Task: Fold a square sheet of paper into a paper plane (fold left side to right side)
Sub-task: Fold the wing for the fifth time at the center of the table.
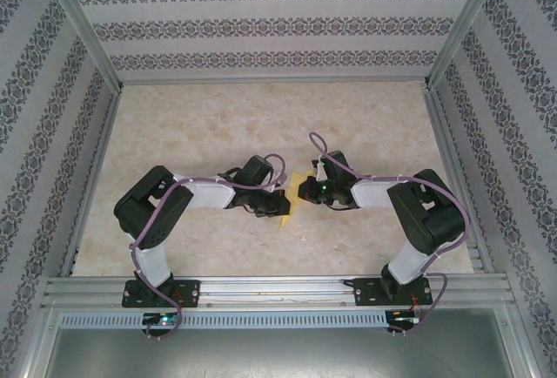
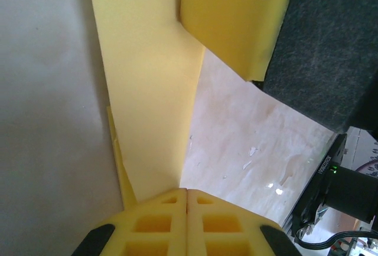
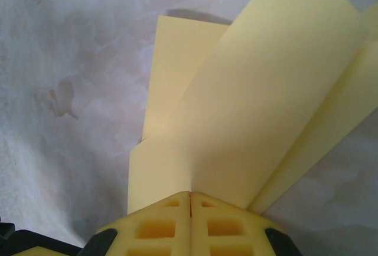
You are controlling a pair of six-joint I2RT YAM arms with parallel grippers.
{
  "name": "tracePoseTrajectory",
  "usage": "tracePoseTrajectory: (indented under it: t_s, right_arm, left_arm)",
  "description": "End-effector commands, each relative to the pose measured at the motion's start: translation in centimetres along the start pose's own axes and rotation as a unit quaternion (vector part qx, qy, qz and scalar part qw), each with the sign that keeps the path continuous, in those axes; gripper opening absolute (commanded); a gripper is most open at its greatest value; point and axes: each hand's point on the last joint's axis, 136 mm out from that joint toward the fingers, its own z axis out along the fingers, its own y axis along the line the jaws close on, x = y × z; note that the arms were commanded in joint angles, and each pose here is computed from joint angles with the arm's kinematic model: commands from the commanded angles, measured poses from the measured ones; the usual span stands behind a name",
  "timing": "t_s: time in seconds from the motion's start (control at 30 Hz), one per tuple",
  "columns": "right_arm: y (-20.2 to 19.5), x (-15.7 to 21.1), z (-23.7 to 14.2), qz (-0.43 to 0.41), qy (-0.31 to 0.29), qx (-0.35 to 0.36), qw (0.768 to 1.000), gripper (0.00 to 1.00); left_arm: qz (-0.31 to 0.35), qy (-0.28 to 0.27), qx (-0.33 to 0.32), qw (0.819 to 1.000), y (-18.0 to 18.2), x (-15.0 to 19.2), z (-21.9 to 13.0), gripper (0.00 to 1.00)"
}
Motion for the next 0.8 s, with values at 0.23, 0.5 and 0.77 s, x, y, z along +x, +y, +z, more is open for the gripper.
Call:
tracePoseTrajectory:
  t_s: [0.23, 0.5, 0.77]
  right_arm:
    - [-5.4, 4.0, 0.6, 0.032, 0.062, 0.1, 0.993, 0.0]
    - [-1.3, 0.4, -0.8, 0.006, 0.017, 0.038, 0.999, 0.0]
    - [1.5, -1.1, -3.7, -0.016, -0.024, -0.011, 1.0, 0.0]
  left_arm:
    - [0.003, 0.01, -0.02, 1.0, 1.6, 0.8, 1.0, 0.06]
    - [-0.008, 0.015, -0.052, 0.999, 3.3, 1.7, 1.2, 0.06]
    - [-0.018, 0.022, -0.092, 0.995, 5.2, 2.9, 1.5, 0.02]
